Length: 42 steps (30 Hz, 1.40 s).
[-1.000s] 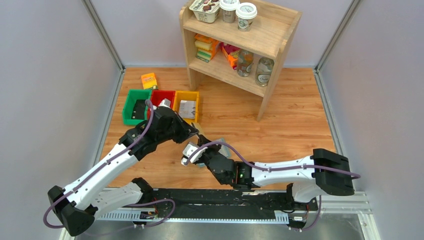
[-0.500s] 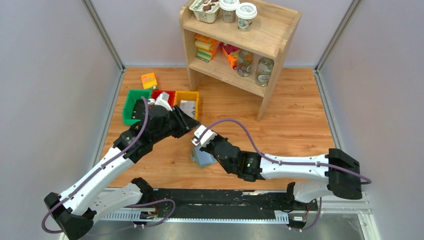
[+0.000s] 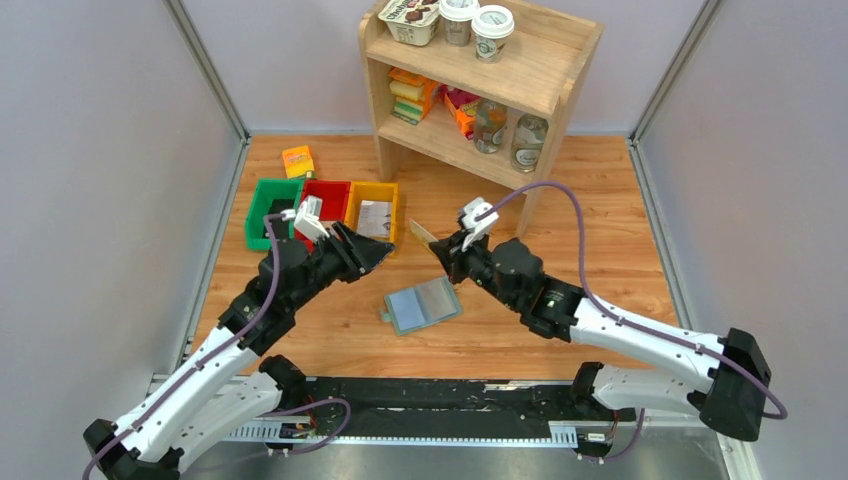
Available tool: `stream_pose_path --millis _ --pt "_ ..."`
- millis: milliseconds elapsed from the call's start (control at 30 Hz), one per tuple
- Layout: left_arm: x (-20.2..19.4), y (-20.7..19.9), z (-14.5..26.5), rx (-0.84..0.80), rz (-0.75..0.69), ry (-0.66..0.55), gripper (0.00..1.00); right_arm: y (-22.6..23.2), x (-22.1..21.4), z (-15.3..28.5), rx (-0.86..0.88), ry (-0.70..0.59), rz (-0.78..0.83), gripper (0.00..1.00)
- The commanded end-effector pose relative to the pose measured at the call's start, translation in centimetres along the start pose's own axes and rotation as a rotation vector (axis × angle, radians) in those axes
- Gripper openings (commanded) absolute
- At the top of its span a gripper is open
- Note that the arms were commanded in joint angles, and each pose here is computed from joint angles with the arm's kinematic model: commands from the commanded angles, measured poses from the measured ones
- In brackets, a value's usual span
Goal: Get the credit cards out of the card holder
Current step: Remove the credit card from the card holder, then place the credit card in the storage box.
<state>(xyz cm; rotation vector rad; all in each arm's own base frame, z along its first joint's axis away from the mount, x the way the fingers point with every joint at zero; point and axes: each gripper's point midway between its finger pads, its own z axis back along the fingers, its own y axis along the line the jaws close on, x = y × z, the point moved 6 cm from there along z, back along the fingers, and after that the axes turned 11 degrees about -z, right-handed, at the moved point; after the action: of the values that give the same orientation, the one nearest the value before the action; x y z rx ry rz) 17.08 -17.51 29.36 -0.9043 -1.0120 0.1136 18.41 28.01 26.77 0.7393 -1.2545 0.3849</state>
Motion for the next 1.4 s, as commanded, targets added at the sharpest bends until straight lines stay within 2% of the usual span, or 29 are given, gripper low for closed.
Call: stream_pose_path --millis 0,67,133,433,1067,1367 --pt "-0.4 -0.8 0.2 -0.252 -0.059 -0.135 0.56 0.4 1.0 1.4 0.218 0.019 -0.331 0.00" --pt "-0.3 -1.6 0.3 -0.361 -0.087 -0.181 0.57 0.2 1.5 1.7 0.282 0.018 -0.417 0.00" --pt "-0.8 -1.6 0.1 -0.400 -0.103 -0.176 0.57 0.3 1.9 2.2 0.343 0.013 -0.491 0.00" --pt "-1.2 -2.2 -0.7 -0.472 -0.141 -0.158 0.57 0.2 2.1 2.8 0.441 -0.028 -0.678 0.00" --pt "-3.1 1.0 -1.7 -0.325 -0.044 -0.121 0.55 -0.6 2.4 3.3 0.403 -0.115 -0.753 0.00" --pt "-3.0 0.1 -2.5 -0.393 -0.010 -0.118 0.54 -0.9 2.0 3.2 0.391 -0.125 -0.794 0.00"
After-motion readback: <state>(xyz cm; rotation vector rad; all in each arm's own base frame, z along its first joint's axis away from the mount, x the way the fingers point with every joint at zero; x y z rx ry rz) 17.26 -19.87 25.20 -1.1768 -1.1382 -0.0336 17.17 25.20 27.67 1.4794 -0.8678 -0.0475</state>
